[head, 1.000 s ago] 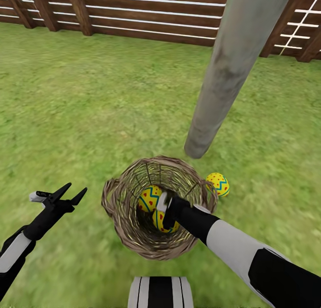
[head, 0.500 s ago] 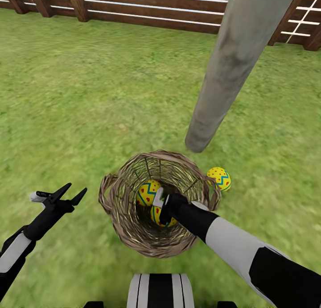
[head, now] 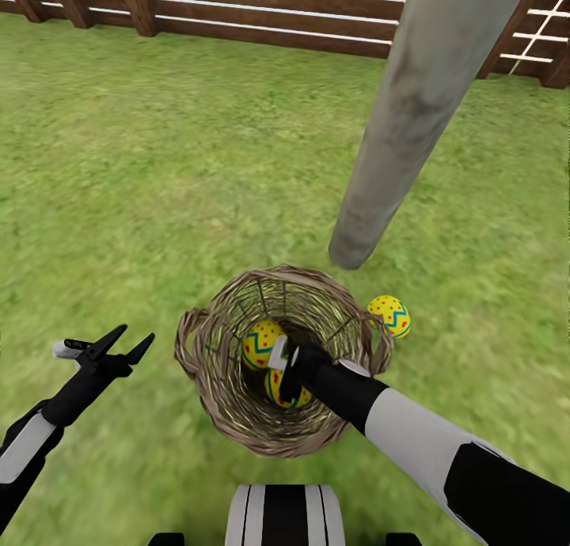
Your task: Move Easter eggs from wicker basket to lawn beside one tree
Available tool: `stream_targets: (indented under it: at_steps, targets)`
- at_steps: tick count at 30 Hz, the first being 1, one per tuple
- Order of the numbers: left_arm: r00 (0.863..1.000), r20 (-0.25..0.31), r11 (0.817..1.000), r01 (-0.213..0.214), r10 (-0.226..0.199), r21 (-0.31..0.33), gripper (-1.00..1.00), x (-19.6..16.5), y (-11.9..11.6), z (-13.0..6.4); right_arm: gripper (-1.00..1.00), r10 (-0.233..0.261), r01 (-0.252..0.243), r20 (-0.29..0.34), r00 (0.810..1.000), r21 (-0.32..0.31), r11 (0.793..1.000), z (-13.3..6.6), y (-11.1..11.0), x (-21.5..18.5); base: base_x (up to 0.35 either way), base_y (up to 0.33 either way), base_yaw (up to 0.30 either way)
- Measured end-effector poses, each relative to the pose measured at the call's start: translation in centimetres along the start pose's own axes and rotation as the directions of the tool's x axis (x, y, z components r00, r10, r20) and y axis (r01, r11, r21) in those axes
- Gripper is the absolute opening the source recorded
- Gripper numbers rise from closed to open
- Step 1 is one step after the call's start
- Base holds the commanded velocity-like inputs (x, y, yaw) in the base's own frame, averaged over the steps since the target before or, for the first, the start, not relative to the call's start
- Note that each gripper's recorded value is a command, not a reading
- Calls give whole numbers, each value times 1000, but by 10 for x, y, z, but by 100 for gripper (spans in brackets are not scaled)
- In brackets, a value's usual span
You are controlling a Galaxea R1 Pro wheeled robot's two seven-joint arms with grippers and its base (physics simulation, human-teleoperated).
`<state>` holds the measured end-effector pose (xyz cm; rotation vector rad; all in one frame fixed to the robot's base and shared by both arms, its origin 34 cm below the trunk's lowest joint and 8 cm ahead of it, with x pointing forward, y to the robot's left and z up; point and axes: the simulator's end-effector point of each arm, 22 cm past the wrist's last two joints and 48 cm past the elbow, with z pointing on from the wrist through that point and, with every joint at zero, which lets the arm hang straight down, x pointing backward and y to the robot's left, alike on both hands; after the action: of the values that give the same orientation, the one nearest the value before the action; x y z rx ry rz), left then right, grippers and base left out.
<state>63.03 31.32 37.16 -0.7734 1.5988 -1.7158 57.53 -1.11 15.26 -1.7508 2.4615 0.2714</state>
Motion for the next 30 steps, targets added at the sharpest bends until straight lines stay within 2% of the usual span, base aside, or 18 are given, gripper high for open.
stream_targets:
  at_steps: [12,19,30]
  targets:
    - [1000,-1,999,-30,30,39,100,-4,-28,6,-100,24,-23,-73,997,23,999,-9,-9,28,0,0,0]
    - [999,-1,997,-47,47,61,100,-5,-44,10,-100,19,-16,-59,998,49,999,-25,-17,20,0,0,0]
    - [997,0,993,-72,72,97,100,-8,-69,14,-100,8,-6,-45,999,50,999,-48,-19,11,0,0,0]
